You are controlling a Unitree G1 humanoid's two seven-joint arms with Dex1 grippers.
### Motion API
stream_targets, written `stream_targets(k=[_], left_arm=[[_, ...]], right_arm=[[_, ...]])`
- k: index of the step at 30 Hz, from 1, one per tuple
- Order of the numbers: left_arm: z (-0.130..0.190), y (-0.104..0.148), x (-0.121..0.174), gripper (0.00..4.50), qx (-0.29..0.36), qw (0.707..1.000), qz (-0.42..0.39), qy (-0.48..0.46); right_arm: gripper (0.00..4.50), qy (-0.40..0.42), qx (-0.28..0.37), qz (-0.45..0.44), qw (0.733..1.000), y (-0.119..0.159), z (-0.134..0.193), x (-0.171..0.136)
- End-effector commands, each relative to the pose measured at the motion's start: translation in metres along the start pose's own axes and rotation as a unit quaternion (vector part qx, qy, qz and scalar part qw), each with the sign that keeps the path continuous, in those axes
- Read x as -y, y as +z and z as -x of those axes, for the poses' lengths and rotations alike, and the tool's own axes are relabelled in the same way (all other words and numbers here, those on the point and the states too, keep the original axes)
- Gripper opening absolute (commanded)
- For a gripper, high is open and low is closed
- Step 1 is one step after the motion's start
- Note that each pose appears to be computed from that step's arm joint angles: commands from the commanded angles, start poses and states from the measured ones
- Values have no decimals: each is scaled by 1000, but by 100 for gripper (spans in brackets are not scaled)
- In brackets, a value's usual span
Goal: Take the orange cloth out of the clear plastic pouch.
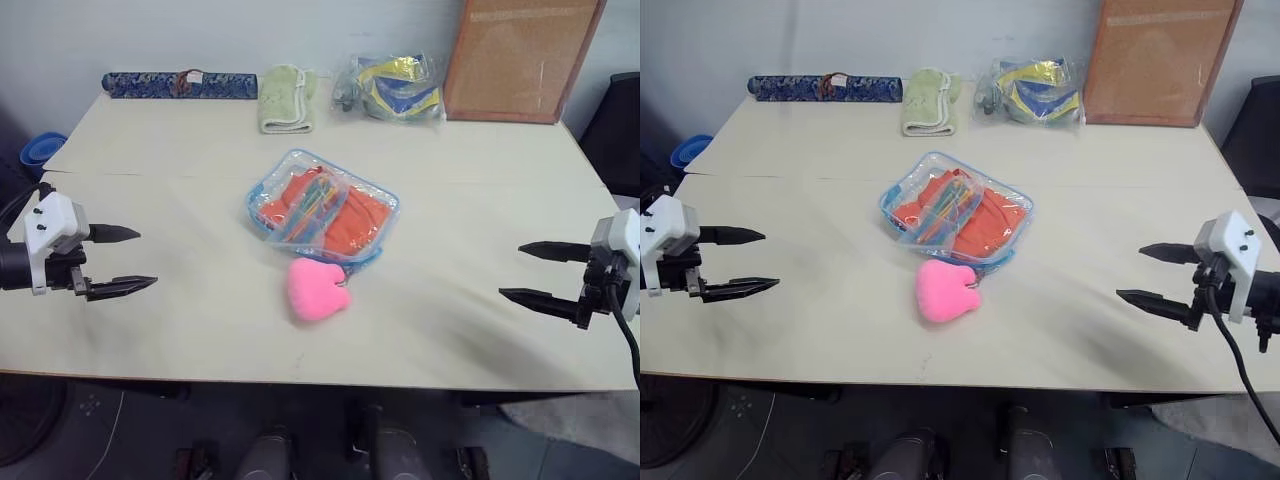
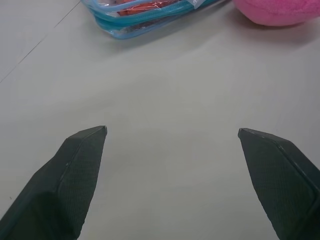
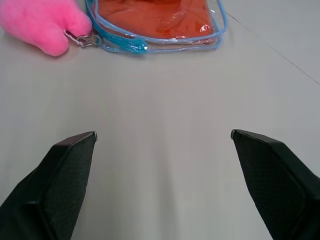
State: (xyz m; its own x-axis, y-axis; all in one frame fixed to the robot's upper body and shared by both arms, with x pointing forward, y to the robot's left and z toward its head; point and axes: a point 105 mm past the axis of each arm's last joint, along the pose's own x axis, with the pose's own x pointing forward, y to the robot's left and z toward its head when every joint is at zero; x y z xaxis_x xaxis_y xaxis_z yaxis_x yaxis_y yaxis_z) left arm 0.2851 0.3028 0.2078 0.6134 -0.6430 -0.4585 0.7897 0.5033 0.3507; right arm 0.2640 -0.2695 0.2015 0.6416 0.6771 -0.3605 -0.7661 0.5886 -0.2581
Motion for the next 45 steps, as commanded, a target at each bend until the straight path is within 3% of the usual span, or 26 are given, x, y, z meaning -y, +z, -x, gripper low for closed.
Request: stream_targets(k=[1,21,33,37,45], left_arm=[[1,4,-1,448,5,1000,-11,3],[-9,2,-3,448,14,1000,-6,7],[-13,15,3,448,34,999,-3,-8],[-31,43,10,448,82,996,-8,-30],[-113,110,27,448,108,980,-146,-80]], right_arm=[[450,-3,6,27,1000,12,1,-2],[450,-35,6,44,998,15,-4,1],[450,-34,12,40,999,17,-6,3],[450,-31,22,53,998,26,-9,0],[450,13,96,90,991,72,-40,-35]])
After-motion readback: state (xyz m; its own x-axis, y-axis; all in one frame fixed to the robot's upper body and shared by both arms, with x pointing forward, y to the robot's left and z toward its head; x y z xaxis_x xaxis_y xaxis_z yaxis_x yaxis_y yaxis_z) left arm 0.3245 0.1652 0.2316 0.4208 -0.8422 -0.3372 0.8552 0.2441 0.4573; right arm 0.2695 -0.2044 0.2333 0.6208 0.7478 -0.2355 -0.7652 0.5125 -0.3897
